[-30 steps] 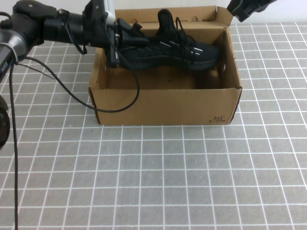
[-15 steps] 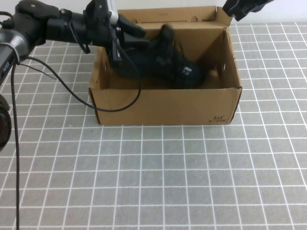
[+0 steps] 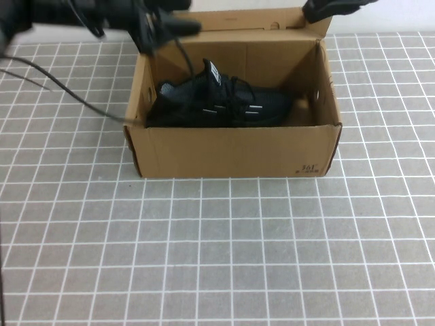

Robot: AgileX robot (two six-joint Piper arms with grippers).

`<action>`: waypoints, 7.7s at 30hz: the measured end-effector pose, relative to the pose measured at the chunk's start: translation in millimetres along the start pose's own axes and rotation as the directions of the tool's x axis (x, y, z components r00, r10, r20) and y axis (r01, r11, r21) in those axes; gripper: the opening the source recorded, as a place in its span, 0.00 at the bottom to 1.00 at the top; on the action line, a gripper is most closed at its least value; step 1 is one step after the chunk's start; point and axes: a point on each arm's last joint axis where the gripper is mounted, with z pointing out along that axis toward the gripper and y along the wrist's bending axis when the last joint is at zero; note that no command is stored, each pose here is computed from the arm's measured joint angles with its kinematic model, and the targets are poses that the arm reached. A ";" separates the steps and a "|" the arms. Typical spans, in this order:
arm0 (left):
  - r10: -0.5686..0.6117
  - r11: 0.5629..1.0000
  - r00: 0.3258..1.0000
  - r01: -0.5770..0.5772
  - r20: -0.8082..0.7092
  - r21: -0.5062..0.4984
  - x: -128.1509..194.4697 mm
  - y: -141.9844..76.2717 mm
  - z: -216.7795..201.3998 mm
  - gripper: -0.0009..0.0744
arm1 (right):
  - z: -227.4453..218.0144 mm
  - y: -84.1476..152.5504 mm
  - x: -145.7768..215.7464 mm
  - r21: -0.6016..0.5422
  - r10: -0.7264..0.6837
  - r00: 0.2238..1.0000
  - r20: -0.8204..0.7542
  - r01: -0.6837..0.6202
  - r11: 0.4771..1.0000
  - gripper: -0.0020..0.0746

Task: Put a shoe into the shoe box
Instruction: Place the shoe in the shoe box

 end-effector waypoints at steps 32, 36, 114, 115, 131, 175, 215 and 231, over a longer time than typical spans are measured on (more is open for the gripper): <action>-0.483 0.748 0.842 0.253 -0.242 -0.613 -176.2 -73.5 -167.7 0.01 | 113.9 65.4 -25.2 -0.066 0.202 0.979 0.015 -0.201 0.977 0.52; -0.490 0.749 0.836 0.259 -0.247 -0.610 -173.9 -72.5 -166.1 0.01 | 137.6 58.3 -23.1 -0.026 0.191 0.981 0.032 -0.190 0.981 0.52; -0.592 0.803 0.695 0.466 -0.407 -0.371 -94.8 -85.0 -90.6 0.01 | 194.5 29.1 -12.7 0.203 0.176 0.977 0.125 -0.198 0.959 0.02; -0.592 0.803 0.692 0.468 -0.413 -0.368 -92.0 -86.0 -88.1 0.01 | 194.7 29.7 -12.0 0.198 0.176 0.977 0.117 -0.197 0.960 0.02; -0.609 0.782 0.721 0.476 -0.332 -0.402 -97.0 -84.2 -75.7 0.01 | 174.7 39.8 -6.4 0.137 0.151 0.988 -0.034 -0.145 0.980 0.42; -0.980 0.185 0.198 0.870 -0.020 -0.457 -9.8 -73.8 85.3 0.61 | -75.6 -44.1 54.7 0.445 0.348 0.937 0.033 -0.325 0.834 0.01; -0.935 0.341 0.349 0.848 -0.057 -0.405 39.6 -59.6 130.6 0.05 | -73.6 -41.4 53.6 0.406 0.328 0.944 0.025 -0.309 0.860 0.01; -0.821 0.564 0.542 0.726 -0.177 -0.393 12.1 -48.4 120.8 0.01 | -73.0 -40.2 53.2 0.392 0.327 0.945 0.025 -0.310 0.866 0.01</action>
